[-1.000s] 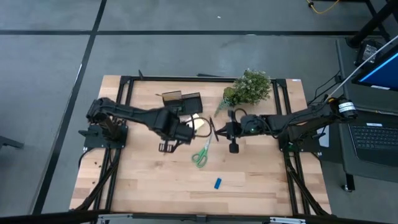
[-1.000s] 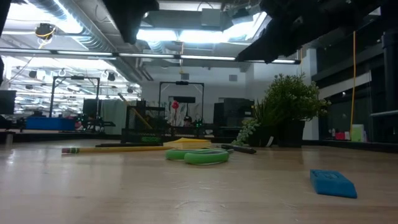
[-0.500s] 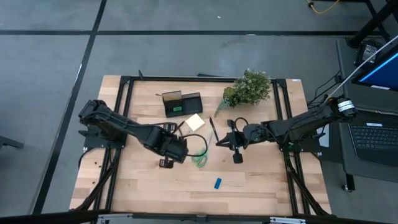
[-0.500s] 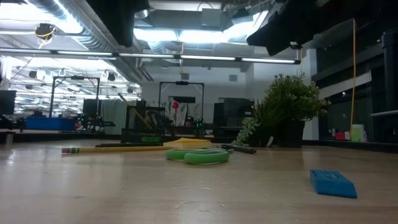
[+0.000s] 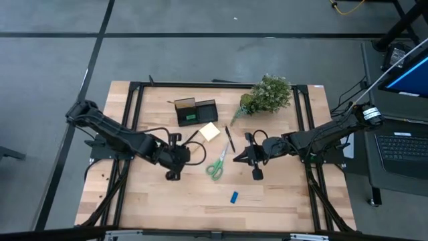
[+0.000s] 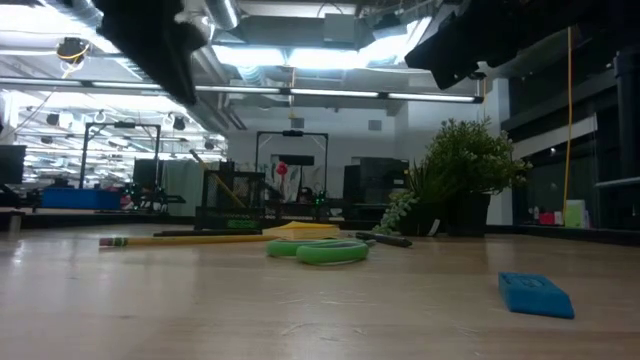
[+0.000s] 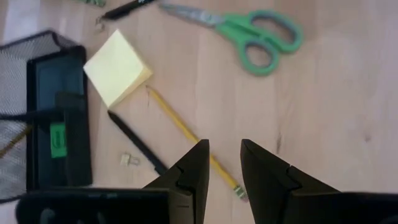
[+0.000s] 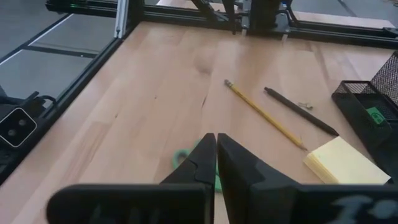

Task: Pick and place office supplies into organizer
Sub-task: Put the black ballpen into the black desk organizer

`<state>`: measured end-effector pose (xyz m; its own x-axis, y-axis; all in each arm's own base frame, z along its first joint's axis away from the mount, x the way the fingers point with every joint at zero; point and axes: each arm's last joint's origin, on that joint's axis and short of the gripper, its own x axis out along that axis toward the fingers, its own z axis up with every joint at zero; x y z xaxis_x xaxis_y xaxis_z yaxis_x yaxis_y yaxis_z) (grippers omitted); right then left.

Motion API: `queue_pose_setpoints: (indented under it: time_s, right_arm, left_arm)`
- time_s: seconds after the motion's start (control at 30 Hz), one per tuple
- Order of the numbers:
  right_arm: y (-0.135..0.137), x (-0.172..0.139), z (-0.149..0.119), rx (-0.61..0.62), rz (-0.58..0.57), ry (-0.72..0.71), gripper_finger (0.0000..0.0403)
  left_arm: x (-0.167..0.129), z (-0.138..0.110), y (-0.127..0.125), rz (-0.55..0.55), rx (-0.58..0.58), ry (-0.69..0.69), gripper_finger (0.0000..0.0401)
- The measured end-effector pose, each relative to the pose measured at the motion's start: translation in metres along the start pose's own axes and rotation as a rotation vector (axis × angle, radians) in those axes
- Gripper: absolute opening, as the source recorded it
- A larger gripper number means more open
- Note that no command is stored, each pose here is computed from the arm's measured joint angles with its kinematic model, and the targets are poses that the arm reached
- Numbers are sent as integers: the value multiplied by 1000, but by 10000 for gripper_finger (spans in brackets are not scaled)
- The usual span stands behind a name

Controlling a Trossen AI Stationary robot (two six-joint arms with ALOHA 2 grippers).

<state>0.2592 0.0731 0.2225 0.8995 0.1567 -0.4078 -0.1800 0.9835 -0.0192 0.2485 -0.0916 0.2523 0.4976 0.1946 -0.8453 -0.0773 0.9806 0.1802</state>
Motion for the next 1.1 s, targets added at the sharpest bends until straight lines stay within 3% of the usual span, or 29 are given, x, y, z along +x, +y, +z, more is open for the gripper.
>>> queue_pose_setpoints:
  time_s: [0.43, 0.57, 0.7, 0.87, 1.1]
  right_arm:
    - [-7, 1, 0, 7, -36, -4, 19]
    - [-7, 1, 0, 52, -42, 1, 19]
    - [-14, 1, -3, 178, -137, 21, 19]
    - [-22, 0, -10, 242, -178, 84, 19]
    - [-29, 0, -11, 229, -202, 95, 19]
  left_arm:
    - [31, -29, 15, 37, -74, 76, 86]
    - [38, -30, 17, 32, -104, 40, 86]
    - [47, -33, 16, -1, -79, -10, 86]
    - [58, -37, 13, -27, -83, -88, 86]
    - [61, -40, 15, -23, -101, -85, 86]
